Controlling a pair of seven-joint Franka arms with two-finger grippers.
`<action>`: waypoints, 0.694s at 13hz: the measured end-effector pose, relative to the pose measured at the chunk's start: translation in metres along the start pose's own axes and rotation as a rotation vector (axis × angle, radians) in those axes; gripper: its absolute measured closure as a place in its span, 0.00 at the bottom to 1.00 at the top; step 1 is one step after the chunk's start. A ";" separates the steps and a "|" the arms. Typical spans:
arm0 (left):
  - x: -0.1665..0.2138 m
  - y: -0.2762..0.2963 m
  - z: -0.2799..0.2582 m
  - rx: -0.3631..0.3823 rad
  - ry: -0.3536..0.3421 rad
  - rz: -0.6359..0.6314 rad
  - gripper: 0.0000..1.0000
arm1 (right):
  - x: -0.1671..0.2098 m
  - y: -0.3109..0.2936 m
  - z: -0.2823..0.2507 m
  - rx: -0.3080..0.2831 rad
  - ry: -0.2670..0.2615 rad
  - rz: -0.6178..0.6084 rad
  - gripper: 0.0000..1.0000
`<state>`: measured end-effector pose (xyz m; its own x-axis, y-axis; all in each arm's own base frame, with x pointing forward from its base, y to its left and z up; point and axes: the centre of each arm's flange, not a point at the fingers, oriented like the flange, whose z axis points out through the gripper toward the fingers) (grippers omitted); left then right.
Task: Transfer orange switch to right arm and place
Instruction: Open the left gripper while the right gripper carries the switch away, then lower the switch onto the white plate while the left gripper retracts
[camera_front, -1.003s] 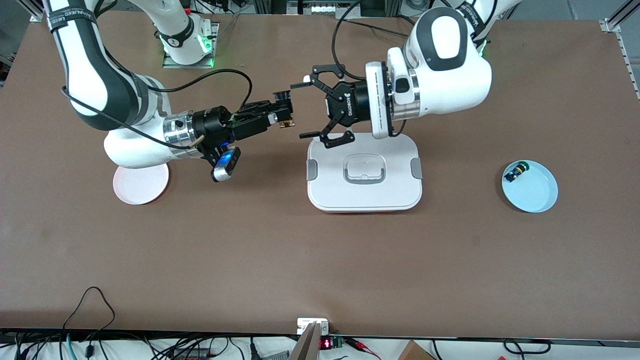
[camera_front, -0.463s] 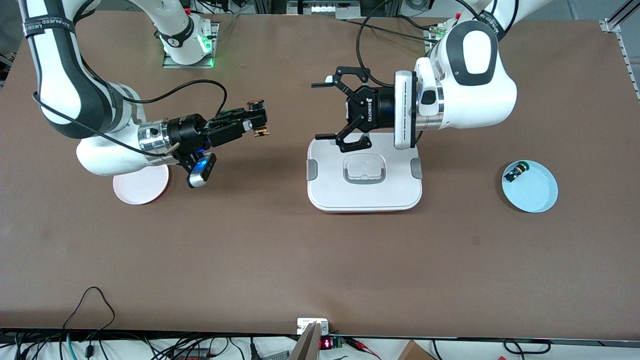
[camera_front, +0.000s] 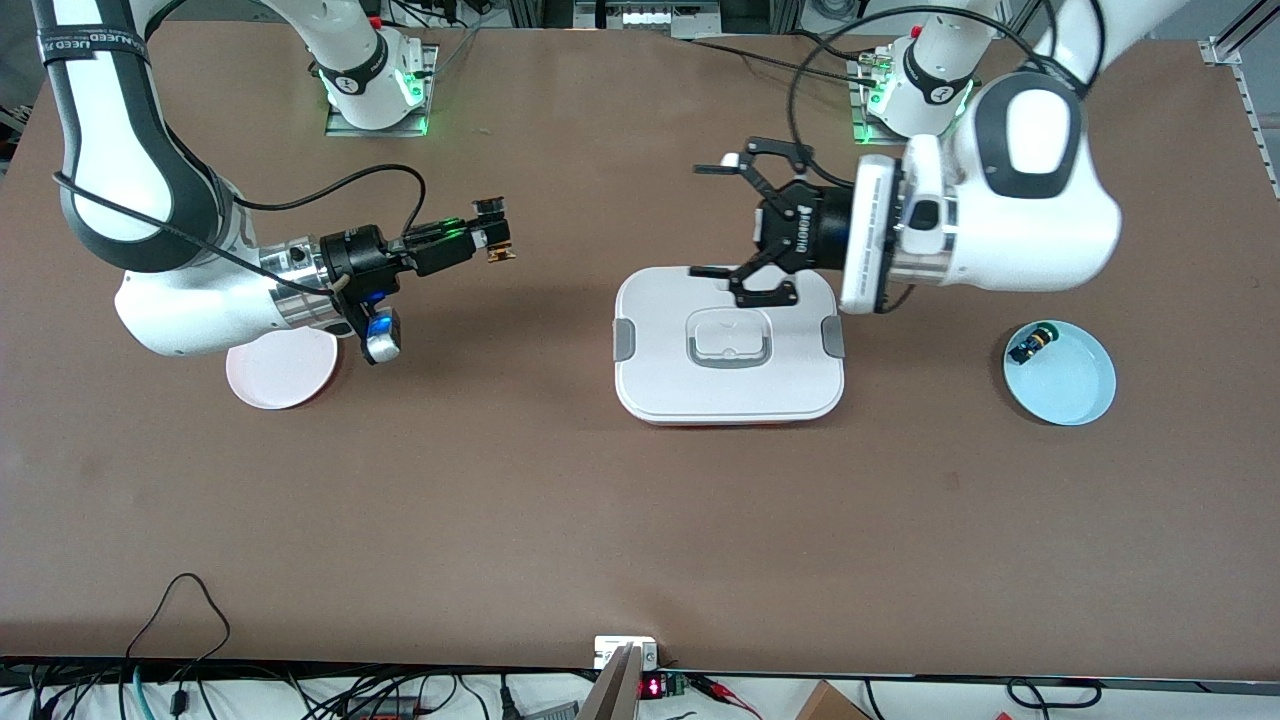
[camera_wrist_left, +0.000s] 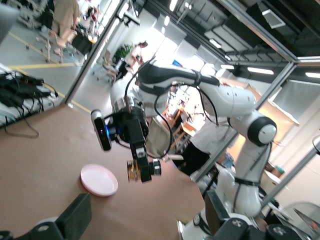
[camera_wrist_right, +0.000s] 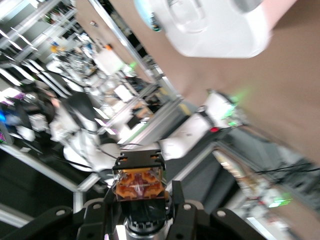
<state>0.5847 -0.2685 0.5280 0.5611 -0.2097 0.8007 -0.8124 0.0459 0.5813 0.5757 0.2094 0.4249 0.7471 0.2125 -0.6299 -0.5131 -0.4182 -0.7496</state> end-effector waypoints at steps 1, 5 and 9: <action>-0.001 0.001 -0.014 -0.018 -0.043 -0.024 0.00 | 0.000 0.008 -0.004 -0.052 0.007 -0.050 0.57; -0.023 0.007 -0.060 -0.048 -0.301 -0.160 0.00 | -0.001 0.034 -0.031 -0.255 0.037 -0.211 0.57; -0.024 0.028 -0.113 0.035 -0.575 -0.432 0.00 | -0.007 0.050 -0.062 -0.519 0.028 -0.408 0.57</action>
<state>0.5664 -0.1516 0.5416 0.6688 -0.6838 0.2919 -0.5470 -0.1866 0.8161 0.5714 0.1321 0.4042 0.8528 0.4241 -0.3048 0.0792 -0.6819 -0.7271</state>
